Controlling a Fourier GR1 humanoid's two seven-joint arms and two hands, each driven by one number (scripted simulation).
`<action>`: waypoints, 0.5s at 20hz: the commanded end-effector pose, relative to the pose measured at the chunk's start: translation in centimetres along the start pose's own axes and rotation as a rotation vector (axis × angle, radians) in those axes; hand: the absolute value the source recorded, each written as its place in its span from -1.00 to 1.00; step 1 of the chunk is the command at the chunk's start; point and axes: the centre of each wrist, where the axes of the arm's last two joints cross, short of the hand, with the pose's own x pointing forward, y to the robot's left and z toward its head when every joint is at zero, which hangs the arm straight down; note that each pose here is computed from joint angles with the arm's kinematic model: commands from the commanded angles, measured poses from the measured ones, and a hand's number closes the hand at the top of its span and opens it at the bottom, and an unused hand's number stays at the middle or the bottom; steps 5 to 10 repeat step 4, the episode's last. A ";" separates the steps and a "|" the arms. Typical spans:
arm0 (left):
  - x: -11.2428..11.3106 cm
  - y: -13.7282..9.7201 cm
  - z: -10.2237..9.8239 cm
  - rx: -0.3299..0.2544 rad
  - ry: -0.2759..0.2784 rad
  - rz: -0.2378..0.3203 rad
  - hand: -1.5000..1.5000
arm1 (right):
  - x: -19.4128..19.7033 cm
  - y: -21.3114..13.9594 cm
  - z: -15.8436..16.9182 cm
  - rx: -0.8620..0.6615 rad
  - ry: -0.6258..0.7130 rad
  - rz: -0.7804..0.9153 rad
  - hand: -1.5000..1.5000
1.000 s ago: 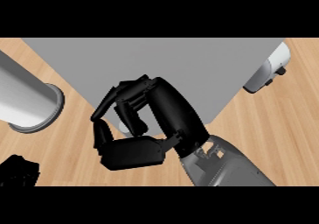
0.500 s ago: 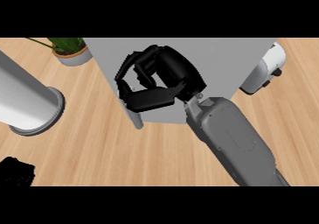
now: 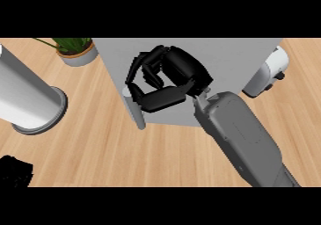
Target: Pick up the bottled water, place it into the cabinet and close the cabinet
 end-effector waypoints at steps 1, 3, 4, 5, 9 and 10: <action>0.4 -0.4 -0.9 -0.010 -0.018 0.006 1.00 | -1.7 -6.9 1.3 -0.243 0.103 0.002 1.00; 0.4 0.5 -0.6 -0.011 0.017 -0.010 1.00 | -1.3 -7.1 1.3 -0.241 0.095 0.011 1.00; -0.2 -0.5 -1.1 -0.009 0.001 0.003 1.00 | -2.6 -6.4 1.5 -0.232 0.099 -0.007 1.00; -0.2 -0.5 -1.1 -0.009 0.001 0.003 1.00 | -2.6 -6.4 1.5 -0.232 0.099 -0.007 1.00; -0.2 -0.5 -1.1 -0.009 0.001 0.003 1.00 | -2.6 -6.4 1.5 -0.232 0.099 -0.007 1.00; -0.2 -0.5 -1.1 -0.009 0.001 0.003 1.00 | -2.6 -6.4 1.5 -0.232 0.099 -0.007 1.00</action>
